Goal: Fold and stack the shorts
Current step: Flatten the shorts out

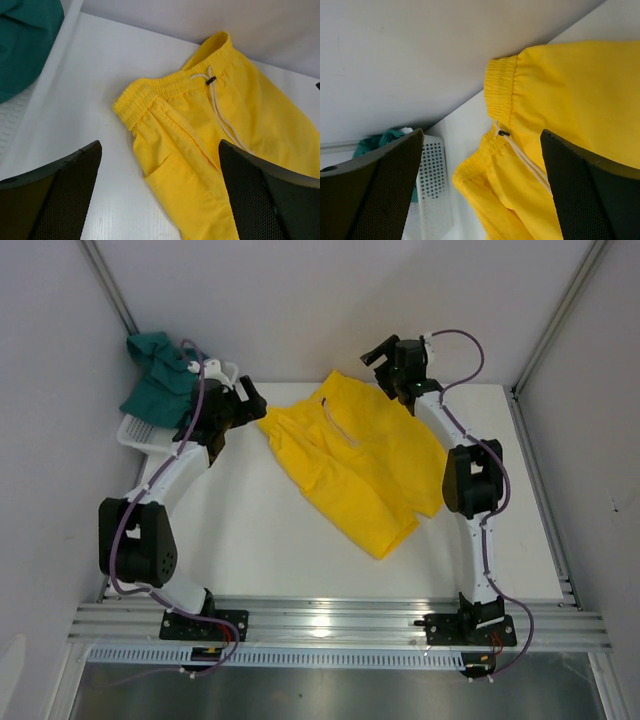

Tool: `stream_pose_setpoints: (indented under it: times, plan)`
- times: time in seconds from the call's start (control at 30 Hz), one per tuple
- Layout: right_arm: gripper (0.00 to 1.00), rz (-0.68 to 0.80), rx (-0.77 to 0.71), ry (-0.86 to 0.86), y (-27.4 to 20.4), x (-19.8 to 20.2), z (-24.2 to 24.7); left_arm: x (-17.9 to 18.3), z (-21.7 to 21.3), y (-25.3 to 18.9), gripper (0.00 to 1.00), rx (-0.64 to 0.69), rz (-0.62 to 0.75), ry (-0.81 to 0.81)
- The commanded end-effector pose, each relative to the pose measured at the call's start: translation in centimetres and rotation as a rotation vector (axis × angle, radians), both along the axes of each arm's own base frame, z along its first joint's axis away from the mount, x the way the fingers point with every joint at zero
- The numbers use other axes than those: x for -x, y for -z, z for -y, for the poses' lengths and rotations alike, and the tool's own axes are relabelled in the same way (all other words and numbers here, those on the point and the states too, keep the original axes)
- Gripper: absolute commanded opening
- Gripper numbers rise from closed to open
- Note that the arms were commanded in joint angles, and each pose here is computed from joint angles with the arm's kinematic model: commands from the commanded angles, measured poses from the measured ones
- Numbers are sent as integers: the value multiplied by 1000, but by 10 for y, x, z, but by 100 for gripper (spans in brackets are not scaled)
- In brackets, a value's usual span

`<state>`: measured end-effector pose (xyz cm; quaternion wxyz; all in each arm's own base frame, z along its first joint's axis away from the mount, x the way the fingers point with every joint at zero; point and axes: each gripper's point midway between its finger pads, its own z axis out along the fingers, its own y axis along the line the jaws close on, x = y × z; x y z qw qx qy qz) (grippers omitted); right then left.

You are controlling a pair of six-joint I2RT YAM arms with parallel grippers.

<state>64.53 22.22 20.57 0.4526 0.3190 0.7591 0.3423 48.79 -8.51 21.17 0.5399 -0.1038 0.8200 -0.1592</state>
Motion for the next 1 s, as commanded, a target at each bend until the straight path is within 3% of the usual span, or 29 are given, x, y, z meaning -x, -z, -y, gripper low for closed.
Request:
stream_pose_setpoints:
  times: [0.0,0.13,0.27,0.3,0.4,0.53,0.6,0.8,0.97]
  plan:
    - [99,275,74,-31,-123,16,21,17,-17,-49,99,-48,92,-101]
    - [99,162,209,-203,-90,41,27,25,24,-53,99,-77,78,35]
    - [99,85,331,-434,-56,86,12,18,33,-36,99,-96,-7,0]
    - [99,69,386,-491,-40,106,11,13,34,-14,99,-107,-68,1]
    - [98,38,490,-562,-10,158,0,3,35,-2,99,-106,-140,-19]
    - [90,31,584,-602,23,216,-4,-23,41,28,99,-92,-243,-22]
    - [86,26,620,-629,43,254,-8,-36,38,24,99,-70,-242,-47]
    - [81,21,831,-629,67,319,0,-53,29,54,99,-25,-333,-67]
    - [82,-30,808,-597,77,358,20,-62,25,66,99,-10,-336,-69]
